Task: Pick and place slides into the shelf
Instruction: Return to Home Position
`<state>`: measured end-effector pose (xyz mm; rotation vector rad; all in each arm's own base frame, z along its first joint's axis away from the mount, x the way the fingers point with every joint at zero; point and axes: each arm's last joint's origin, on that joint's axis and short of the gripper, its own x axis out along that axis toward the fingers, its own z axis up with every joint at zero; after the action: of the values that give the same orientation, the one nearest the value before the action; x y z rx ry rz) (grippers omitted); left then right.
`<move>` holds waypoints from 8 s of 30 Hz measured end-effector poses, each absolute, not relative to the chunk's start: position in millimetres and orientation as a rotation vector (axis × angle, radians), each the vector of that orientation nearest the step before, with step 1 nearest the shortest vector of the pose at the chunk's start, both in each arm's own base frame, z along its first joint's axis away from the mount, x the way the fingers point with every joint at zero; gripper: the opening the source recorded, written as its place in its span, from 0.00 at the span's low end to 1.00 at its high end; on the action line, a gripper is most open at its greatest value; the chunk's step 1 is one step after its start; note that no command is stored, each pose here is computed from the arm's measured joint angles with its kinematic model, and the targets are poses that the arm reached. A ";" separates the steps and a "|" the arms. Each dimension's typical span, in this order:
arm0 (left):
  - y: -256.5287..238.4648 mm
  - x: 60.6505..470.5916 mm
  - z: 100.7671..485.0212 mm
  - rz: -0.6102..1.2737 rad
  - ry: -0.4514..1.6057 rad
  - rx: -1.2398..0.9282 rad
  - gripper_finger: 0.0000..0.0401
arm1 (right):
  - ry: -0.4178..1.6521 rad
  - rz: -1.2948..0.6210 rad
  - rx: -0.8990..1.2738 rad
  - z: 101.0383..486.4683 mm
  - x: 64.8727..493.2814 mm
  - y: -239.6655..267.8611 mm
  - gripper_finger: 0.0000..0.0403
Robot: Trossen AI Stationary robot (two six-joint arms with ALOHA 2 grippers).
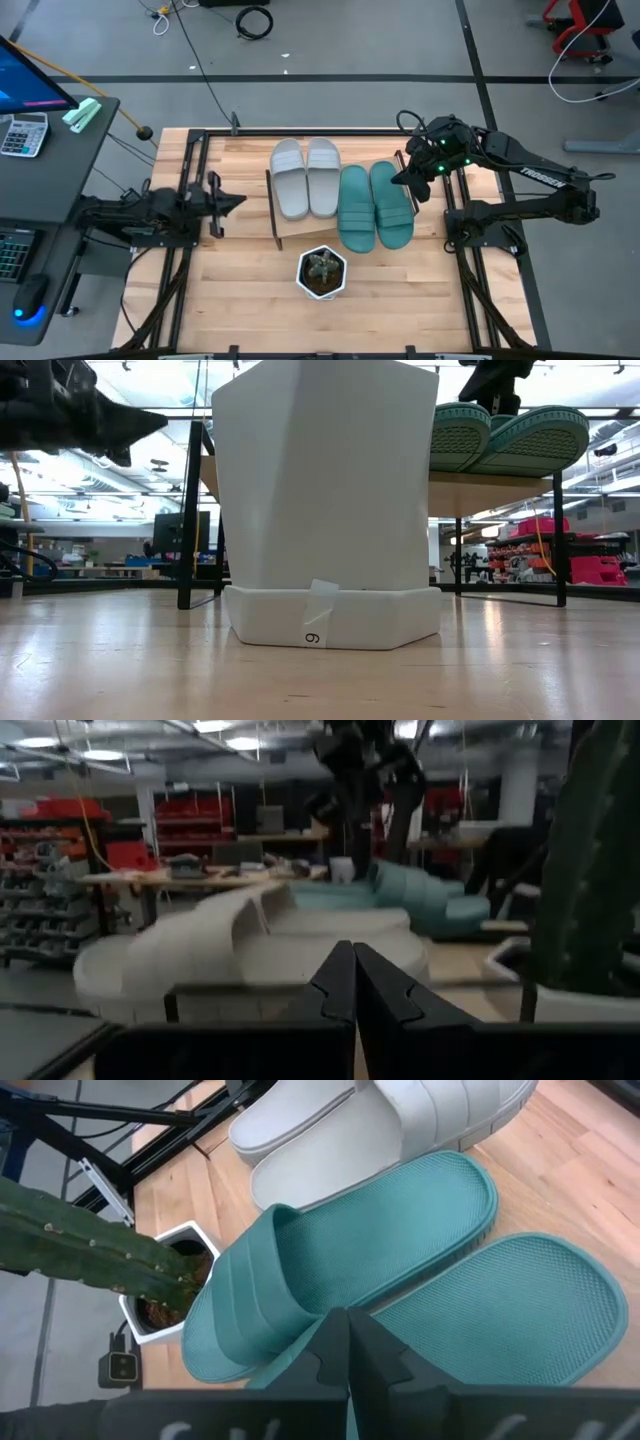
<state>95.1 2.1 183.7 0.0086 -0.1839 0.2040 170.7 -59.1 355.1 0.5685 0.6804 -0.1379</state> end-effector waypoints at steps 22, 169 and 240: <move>-2.4 97.3 168.9 0.045 -0.035 -0.146 0.04 | 0.655 -0.216 0.586 365.8 129.6 -44.3 0.00; 1.0 96.6 175.1 0.150 -0.127 -0.341 0.10 | -0.183 -0.058 0.360 185.9 94.6 -7.5 0.04; 1.0 96.6 175.1 0.150 -0.127 -0.341 0.06 | -0.183 -0.059 0.358 186.4 94.6 -7.5 0.04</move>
<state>96.6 1.0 175.1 -0.3409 -0.1267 0.1499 94.6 -7.5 186.4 0.3576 -0.1833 -0.0586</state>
